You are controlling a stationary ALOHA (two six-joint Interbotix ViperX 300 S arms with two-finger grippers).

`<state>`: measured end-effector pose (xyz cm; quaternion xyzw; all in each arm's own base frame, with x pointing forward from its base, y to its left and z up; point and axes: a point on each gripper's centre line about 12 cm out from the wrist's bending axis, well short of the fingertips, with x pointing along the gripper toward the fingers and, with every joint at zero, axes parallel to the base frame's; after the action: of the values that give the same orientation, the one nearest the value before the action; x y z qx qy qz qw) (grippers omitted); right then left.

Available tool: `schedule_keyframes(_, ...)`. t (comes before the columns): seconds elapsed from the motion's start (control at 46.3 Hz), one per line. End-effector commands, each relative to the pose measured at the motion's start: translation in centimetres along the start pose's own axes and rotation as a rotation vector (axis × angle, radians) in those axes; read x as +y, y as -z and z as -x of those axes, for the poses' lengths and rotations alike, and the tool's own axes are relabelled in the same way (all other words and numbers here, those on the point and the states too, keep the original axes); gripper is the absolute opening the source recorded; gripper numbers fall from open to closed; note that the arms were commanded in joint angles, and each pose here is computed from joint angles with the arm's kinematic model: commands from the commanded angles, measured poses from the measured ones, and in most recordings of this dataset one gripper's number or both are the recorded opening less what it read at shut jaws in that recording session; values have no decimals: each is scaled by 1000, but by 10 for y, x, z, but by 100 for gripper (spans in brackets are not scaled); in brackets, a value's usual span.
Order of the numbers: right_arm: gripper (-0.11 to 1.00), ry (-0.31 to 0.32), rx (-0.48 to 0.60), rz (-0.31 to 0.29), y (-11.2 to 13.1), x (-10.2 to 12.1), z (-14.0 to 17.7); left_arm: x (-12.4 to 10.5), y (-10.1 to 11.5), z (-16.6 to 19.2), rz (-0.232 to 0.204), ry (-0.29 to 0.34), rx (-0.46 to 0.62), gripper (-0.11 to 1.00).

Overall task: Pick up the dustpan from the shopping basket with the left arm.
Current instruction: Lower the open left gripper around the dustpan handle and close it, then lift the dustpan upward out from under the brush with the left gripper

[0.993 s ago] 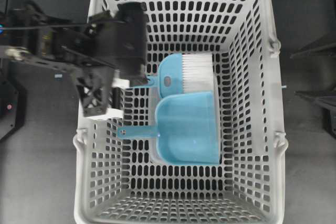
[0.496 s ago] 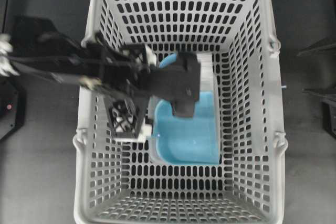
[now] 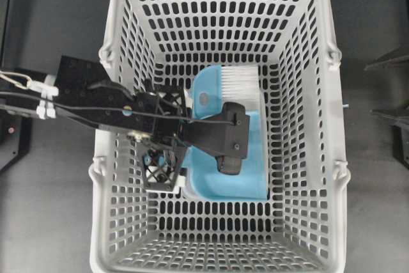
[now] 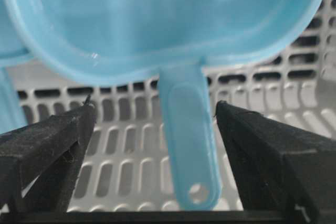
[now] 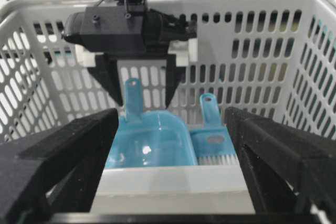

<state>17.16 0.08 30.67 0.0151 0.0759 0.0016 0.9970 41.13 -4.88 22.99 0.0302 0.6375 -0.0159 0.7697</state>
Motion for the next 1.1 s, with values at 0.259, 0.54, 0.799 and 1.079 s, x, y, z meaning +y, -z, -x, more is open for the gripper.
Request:
schedule_keyframes(0.259,79,-2,11,-6,3,0,-2,-2,5,-20,28,1,-16,90)
schedule_keyframes(0.54,79,-2,14,-6,6,0,-2,-1,13,-28,33,1,-12,70)
schedule_keyframes(0.799,79,-2,14,-6,7,0,-2,-3,9,-8,20,6,-65,27)
schedule_keyframes(1.079,79,0,32,-64,16,0,-3,6,5,59,50,17,-257,27)
